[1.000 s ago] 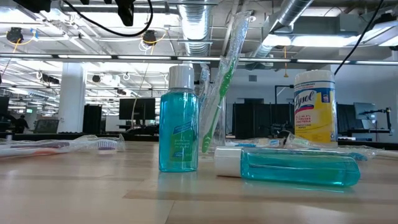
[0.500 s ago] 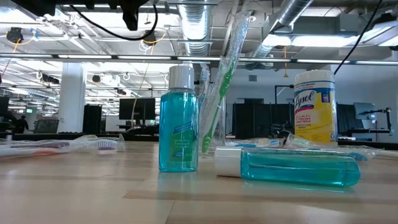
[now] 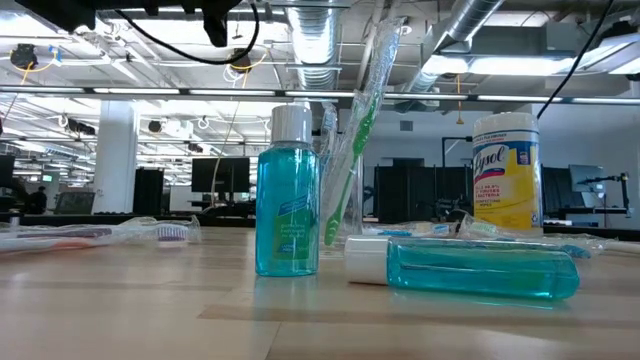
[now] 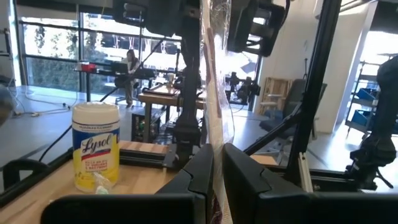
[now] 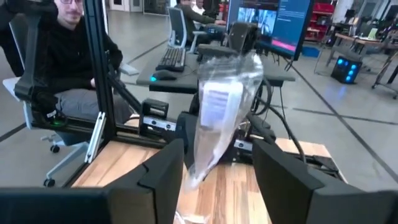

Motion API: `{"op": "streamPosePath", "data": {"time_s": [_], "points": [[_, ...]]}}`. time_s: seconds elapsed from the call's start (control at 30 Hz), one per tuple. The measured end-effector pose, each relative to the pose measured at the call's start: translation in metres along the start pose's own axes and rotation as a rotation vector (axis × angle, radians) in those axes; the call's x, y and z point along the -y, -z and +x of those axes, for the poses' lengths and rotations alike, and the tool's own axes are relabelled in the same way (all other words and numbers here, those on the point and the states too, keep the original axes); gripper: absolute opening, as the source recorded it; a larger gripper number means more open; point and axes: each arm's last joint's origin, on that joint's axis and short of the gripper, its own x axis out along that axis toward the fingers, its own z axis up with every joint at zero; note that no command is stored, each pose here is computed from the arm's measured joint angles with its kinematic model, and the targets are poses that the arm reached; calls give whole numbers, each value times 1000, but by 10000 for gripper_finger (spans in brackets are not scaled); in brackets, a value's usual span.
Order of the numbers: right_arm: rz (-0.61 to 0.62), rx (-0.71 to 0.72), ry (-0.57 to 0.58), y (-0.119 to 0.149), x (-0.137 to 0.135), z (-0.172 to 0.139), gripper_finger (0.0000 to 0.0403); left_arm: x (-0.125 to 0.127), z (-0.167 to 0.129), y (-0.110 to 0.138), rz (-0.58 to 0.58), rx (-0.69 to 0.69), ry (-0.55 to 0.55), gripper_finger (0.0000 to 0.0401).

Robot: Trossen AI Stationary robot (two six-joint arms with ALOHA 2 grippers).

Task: Pick & Place toothbrushing station
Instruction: Put the top violet toothbrush into the transparent organizer

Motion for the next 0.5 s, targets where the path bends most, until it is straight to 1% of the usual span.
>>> {"op": "streamPosePath", "data": {"time_s": [0.13,0.23,0.3,0.37,0.43,0.5], "points": [[3,-26,0,7,1,7,181,0,2,1,16,14,1,21],[-1,11,3,5,1,14,177,1,4,3,18,20,2,21],[1,-13,1,10,1,17,174,1,6,5,18,32,6,21],[1,-2,3,13,2,24,171,1,8,7,20,23,7,21],[3,-24,1,16,2,25,168,1,8,7,20,27,8,21],[1,-8,3,14,2,25,164,0,8,7,20,27,5,21]]}}
